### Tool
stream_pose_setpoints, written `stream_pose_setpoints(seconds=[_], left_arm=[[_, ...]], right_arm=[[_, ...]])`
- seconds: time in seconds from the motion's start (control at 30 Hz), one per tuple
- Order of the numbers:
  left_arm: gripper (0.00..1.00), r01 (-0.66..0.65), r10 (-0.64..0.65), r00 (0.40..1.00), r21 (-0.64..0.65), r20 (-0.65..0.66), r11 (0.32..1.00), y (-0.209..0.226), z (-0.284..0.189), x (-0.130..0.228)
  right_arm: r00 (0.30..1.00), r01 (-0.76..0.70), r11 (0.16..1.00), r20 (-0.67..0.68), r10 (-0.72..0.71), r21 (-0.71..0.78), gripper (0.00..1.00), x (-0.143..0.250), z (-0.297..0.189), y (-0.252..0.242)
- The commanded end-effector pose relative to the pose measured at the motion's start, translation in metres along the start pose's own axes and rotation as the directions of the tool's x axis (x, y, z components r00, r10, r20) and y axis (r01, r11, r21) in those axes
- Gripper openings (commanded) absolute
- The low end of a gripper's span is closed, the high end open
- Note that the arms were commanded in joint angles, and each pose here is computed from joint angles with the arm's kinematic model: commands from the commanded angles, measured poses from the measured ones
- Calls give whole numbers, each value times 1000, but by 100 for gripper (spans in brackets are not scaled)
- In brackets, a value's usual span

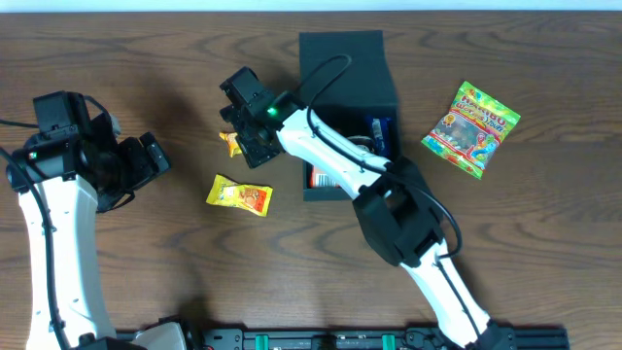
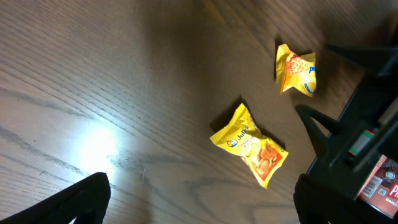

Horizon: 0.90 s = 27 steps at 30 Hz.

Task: Pack container
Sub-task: 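Grasp the yellow Le-mond packet with the right gripper and lift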

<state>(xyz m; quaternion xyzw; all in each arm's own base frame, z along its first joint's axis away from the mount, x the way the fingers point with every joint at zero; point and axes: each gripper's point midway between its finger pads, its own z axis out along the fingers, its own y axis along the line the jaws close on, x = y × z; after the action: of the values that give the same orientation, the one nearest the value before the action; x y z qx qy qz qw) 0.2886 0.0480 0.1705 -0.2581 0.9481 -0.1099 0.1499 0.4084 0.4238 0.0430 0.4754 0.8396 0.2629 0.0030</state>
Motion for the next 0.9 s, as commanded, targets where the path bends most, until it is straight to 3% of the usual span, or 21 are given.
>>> stream_pose_setpoints(seconds=[0.0, 0.4, 0.5, 0.87], left_arm=[[95, 0, 0, 1000, -4, -8, 1000, 2, 2, 1], [95, 0, 0, 1000, -5, -8, 1000, 2, 2, 1], [95, 0, 0, 1000, -5, -8, 1000, 2, 2, 1], [95, 0, 0, 1000, -5, -8, 1000, 2, 2, 1]], right_arm=[[1000, -9, 1000, 3, 9, 0, 85, 7, 10, -2], [1000, -6, 1000, 6, 6, -9, 72, 3, 29, -4], [1000, -4, 1000, 5, 5, -10, 61, 4, 30, -4], [1000, 15, 1000, 13, -15, -12, 42, 7, 30, -5]])
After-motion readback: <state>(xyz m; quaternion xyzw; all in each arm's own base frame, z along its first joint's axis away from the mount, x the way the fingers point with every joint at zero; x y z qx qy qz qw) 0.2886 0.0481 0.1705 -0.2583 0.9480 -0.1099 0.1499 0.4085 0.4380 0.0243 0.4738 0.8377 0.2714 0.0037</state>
